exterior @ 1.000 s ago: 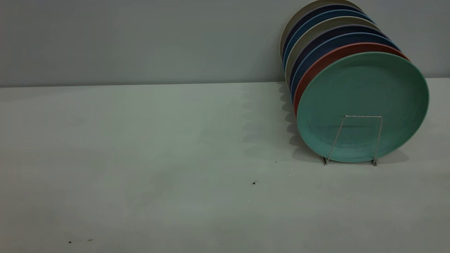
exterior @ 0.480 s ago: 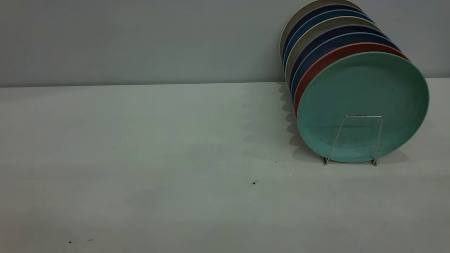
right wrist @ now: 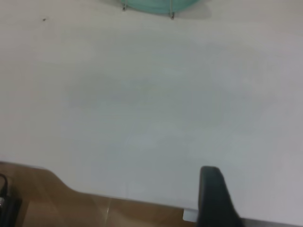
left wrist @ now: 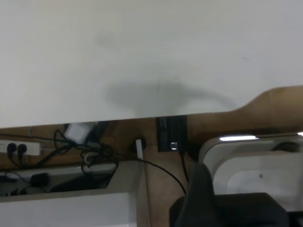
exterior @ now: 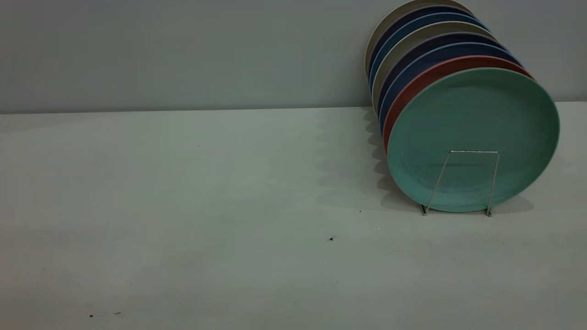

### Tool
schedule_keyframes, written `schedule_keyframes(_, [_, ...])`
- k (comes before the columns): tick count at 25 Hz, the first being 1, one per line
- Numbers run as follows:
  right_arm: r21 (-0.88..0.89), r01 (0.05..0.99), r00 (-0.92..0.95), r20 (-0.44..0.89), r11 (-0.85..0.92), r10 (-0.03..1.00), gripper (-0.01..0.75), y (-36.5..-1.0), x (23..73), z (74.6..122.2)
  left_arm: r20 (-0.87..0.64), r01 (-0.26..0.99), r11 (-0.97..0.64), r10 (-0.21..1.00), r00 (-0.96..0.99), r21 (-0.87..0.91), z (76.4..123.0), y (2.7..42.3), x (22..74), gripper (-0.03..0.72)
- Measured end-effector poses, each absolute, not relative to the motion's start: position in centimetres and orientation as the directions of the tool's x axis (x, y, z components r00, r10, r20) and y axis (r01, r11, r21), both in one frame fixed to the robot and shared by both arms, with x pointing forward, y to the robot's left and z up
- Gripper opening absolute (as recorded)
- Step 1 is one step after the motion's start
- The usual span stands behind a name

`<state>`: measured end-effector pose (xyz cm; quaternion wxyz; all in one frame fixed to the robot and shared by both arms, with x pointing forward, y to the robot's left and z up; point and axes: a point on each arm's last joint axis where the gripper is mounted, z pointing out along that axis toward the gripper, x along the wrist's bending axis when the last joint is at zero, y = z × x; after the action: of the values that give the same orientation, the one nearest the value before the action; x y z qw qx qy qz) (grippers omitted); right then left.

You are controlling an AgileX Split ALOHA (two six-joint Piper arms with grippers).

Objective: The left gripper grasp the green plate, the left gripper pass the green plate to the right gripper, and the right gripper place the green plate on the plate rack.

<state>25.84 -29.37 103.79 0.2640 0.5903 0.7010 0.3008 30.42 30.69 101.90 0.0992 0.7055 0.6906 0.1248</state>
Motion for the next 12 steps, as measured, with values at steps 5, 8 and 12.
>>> schedule_keyframes(5, [0.733,0.669,-0.162,-0.013,0.120,0.987,0.458,-29.4,25.8,103.8,0.039,0.942,-0.022,0.999,0.009,0.335,102.1,30.7,30.1,0.581])
schedule_keyframes(8, [0.743,0.659,-0.161,-0.014,0.118,0.987,0.458,-29.4,25.6,103.8,0.040,0.935,-0.021,0.999,0.007,0.354,102.2,30.7,29.9,0.581])
schedule_keyframes(12, [0.808,0.583,-0.126,-0.019,0.090,0.992,0.458,-29.6,24.2,103.9,0.043,0.922,-0.022,0.999,0.006,0.386,102.4,30.6,29.5,0.581])
